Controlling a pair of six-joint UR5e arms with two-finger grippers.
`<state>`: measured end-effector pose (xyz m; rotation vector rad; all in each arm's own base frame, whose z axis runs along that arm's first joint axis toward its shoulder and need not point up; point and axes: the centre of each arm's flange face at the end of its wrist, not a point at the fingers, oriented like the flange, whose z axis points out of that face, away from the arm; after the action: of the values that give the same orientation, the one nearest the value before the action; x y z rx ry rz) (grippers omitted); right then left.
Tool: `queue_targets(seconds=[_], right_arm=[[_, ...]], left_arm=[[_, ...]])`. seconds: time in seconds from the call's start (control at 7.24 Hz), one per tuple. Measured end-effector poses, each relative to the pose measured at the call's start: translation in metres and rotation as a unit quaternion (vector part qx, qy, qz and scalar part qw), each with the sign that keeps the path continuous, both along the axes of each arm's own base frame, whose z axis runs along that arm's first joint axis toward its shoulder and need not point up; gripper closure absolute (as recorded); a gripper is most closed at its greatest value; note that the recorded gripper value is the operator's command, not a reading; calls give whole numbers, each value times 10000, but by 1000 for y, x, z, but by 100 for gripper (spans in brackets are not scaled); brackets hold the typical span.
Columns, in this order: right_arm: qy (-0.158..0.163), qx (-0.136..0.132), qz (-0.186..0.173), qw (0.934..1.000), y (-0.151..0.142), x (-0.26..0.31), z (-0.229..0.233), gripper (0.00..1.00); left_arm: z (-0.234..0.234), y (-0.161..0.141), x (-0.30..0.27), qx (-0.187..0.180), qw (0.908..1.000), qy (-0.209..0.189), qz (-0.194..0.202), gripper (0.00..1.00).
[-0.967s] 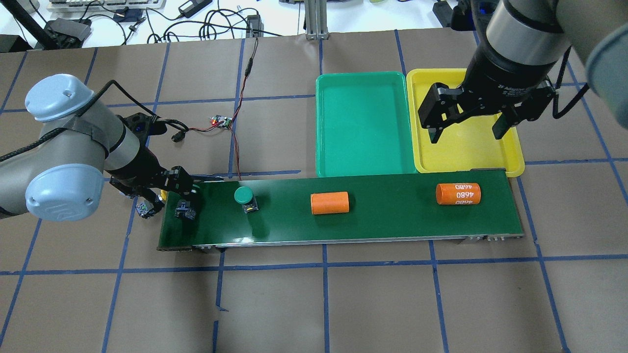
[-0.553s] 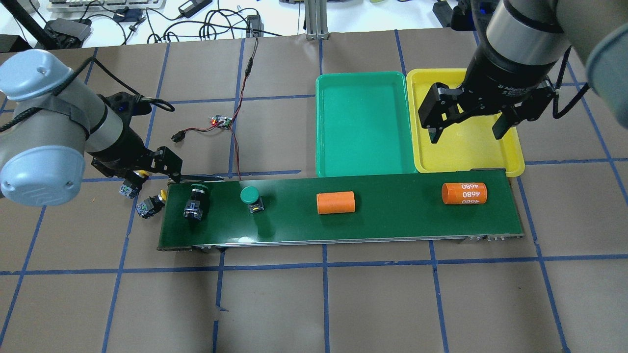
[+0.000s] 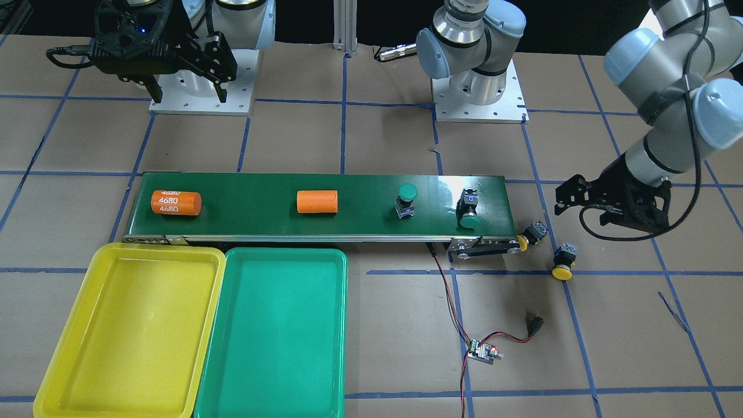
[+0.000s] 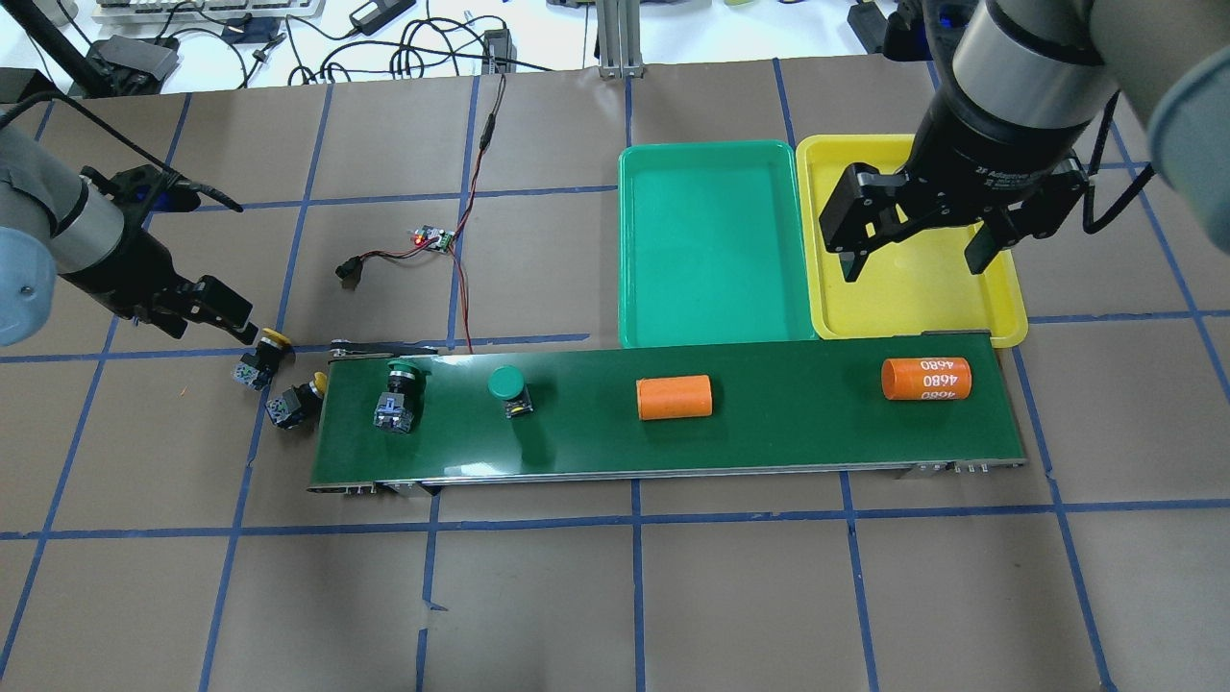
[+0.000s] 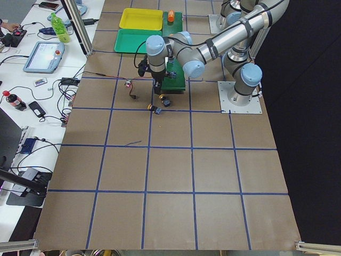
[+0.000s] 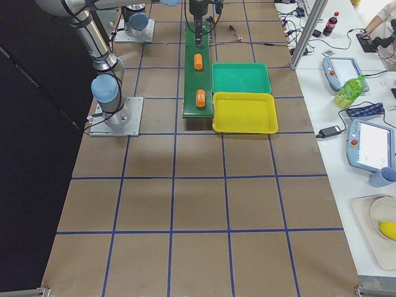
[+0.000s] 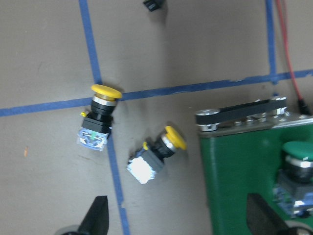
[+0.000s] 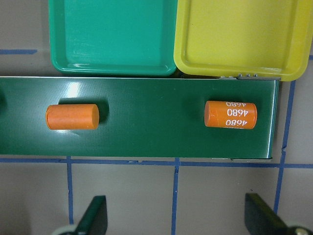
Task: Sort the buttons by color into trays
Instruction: 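Move the left gripper to the yellow-capped buttons and grasp one, then place the yellow-capped button on the belt with the left gripper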
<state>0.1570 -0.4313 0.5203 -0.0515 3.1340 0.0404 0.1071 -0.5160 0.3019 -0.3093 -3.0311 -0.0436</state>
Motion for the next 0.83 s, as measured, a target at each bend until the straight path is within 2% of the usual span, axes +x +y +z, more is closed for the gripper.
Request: queue_targets(seconds=[0.28, 0.55, 0.69, 0.83], right_arm=[[0, 0, 5, 10000, 0, 0, 0, 0], [0, -2, 5, 10000, 0, 0, 0, 0], [0, -4, 6, 10000, 0, 0, 0, 0], [0, -4, 7, 10000, 0, 1, 0, 0]], left_arm=[[-39, -16, 23, -68, 9998, -7, -179, 0], [-75, -21, 32, 84, 9994, 88, -323, 5], [-89, -21, 32, 183, 9991, 149, -346, 10], [-101, -21, 32, 276, 9988, 201, -353, 24]])
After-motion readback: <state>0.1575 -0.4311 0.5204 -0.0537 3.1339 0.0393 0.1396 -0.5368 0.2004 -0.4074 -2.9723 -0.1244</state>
